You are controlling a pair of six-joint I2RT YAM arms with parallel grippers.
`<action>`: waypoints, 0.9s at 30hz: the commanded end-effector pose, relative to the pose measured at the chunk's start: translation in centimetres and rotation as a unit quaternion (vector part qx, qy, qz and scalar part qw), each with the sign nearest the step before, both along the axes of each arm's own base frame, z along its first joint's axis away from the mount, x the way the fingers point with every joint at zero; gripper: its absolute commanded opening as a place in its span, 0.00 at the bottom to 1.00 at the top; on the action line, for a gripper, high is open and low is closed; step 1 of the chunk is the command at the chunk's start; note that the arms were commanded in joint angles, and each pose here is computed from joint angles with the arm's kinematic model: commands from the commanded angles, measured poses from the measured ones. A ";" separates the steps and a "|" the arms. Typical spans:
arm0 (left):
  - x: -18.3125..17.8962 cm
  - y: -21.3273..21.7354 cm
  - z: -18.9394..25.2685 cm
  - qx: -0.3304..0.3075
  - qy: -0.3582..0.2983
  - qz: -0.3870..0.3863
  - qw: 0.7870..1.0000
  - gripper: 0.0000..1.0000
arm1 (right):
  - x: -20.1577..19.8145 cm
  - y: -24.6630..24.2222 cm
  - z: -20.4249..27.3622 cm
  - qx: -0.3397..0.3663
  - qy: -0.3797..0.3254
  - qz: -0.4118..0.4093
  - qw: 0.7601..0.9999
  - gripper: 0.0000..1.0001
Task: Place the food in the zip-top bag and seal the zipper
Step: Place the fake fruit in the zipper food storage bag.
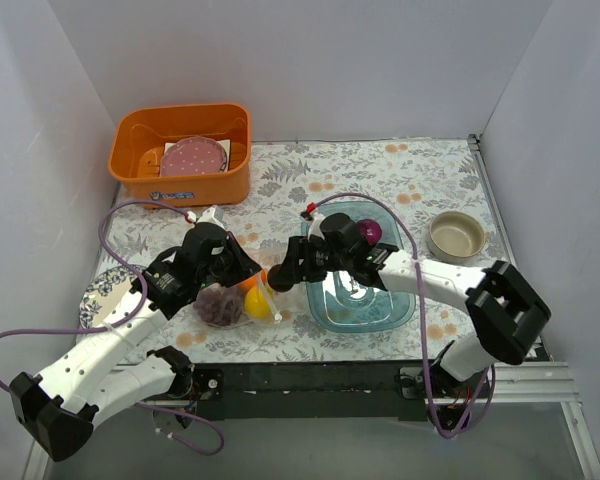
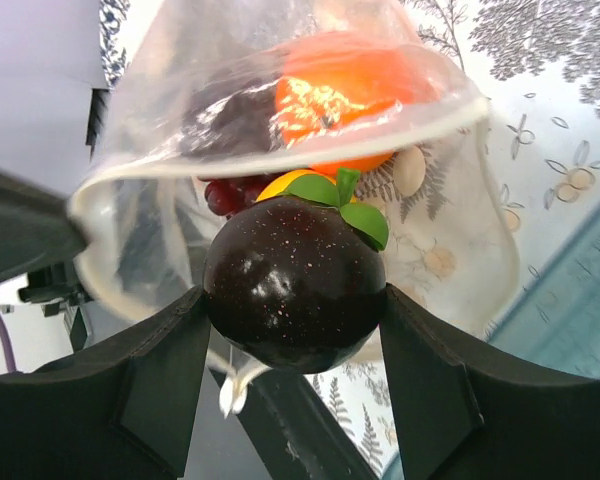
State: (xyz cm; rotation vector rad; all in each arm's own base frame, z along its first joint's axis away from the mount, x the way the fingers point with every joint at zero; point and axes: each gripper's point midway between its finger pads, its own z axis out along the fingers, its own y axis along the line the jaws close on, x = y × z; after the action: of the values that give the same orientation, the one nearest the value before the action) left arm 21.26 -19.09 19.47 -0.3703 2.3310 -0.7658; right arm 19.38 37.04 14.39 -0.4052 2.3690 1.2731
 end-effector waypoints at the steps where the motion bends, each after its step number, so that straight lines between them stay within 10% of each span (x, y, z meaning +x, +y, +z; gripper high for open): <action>1: -0.1 -0.4 2.6 -0.028 -0.024 -0.004 0.999 0.00 | 0.4 3.9 1.8 0.057 -0.018 0.028 0.998 0.52; 14: -0.1 -0.3 3.8 -0.044 -0.040 0.000 0.998 0.00 | -0.3 7.9 3.7 0.155 -0.017 0.079 0.985 0.55; 27: -0.1 1.0 5.4 -0.048 -0.066 0.028 0.996 0.00 | -0.8 7.4 3.4 0.136 -0.027 0.093 0.986 0.98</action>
State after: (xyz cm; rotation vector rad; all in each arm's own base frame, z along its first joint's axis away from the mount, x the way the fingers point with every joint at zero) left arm 21.02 -18.46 22.62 -0.3907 2.2296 -0.8231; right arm 18.39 44.16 14.38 -0.5264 2.2238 1.6220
